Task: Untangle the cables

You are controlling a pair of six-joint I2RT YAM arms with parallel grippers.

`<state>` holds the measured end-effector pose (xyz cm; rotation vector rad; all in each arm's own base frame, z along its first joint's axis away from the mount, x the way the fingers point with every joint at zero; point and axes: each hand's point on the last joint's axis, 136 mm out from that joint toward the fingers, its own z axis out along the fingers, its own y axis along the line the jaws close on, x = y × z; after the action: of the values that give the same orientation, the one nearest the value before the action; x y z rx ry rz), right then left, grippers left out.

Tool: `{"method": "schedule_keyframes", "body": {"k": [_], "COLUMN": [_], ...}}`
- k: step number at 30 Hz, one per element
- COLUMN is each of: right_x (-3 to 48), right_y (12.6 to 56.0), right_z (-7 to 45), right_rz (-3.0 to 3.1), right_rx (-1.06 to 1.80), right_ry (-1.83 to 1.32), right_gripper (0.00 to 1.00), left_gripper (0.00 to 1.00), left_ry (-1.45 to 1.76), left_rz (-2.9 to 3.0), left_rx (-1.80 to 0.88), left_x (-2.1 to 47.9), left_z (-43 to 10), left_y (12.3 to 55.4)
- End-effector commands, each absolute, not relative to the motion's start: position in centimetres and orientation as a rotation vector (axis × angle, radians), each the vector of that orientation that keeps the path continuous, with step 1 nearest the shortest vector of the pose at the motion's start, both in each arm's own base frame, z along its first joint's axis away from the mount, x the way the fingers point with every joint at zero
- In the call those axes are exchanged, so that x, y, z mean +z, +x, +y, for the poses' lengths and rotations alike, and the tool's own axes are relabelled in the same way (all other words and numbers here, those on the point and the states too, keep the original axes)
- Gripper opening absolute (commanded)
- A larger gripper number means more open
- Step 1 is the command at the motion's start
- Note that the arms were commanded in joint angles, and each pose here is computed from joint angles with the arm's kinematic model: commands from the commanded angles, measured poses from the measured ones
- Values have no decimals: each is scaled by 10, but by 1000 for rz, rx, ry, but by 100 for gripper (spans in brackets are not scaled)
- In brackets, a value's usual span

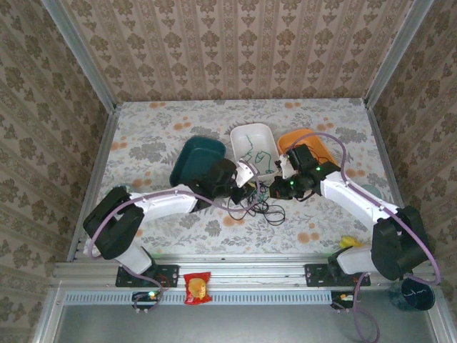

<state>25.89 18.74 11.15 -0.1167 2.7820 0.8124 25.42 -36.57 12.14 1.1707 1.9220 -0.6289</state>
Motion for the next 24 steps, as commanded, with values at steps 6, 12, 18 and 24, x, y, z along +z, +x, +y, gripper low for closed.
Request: {"method": "schedule_keyframes", "body": {"k": [6, 12, 18, 24], "right_x": [130, 133, 140, 144], "right_y": [265, 267, 272, 271], "right_z": [199, 198, 193, 192], "right_rz": [2738, 2734, 2712, 2698], "right_rx": [970, 995, 1025, 1034], "right_ry": [-124, -104, -51, -58], "right_gripper": [0, 0, 0, 0], "left_gripper": [2, 0, 27, 61], "left_ry": [1335, 1328, 1171, 820], "left_rz": [1893, 1902, 1906, 1860], "left_rx": [-922, -944, -930, -1052], "left_x": [133, 135, 150, 191], "left_z": [-386, -384, -372, -345], "left_y": [216, 214, 234, 269]}}
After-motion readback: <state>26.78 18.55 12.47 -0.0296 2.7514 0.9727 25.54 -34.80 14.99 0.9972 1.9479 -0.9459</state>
